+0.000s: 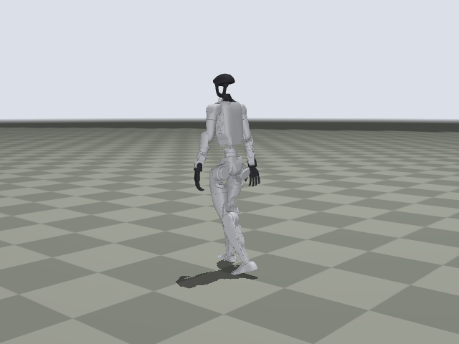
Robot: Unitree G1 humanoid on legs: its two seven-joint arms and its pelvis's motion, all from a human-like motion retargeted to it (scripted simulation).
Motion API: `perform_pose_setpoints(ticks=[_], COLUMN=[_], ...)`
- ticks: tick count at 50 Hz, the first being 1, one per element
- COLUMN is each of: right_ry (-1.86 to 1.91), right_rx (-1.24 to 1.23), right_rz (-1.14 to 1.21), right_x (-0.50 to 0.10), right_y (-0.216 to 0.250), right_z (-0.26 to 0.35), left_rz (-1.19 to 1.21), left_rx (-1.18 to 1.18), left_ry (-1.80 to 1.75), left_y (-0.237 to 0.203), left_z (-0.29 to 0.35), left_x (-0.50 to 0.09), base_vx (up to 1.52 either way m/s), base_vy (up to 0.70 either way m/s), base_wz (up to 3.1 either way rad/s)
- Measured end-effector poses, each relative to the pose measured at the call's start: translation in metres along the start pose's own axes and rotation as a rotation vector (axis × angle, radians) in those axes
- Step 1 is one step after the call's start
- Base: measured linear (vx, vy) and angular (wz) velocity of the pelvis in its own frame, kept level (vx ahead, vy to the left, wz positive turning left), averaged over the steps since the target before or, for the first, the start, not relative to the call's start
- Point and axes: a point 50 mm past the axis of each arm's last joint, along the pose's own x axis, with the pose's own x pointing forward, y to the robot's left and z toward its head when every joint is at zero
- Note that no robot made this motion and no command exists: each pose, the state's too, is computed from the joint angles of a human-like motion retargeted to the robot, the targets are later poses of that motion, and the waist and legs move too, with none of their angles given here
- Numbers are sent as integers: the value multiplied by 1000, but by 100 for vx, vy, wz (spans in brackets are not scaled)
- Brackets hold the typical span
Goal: Walk run
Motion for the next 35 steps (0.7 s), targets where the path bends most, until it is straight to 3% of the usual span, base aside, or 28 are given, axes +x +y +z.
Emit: perform_pose_setpoints(ticks=[5, 16, 26, 35], right_ry=[-25, -195, -362, -201], right_rx=[39, -116, -216, -220], right_rz=[-14, -165, -190, -106], right_x=[0, -11, -21, -5], right_y=[-4, -48, -52, -25], right_z=[9, 83, 129, 72], left_rz=[-86, -184, -233, -201], left_rx=[-38, -214, -212, -202], left_ry=[164, 351, 404, 320], left_y=[-48, -99, -106, -91], left_z=[-50, -103, -107, -83], left_x=[-3, -21, -24, -13], base_vx=[72, 62, 68, 73], base_vy=[-8, -4, 8, 19], base_wz=[24, 4, -40, -72])
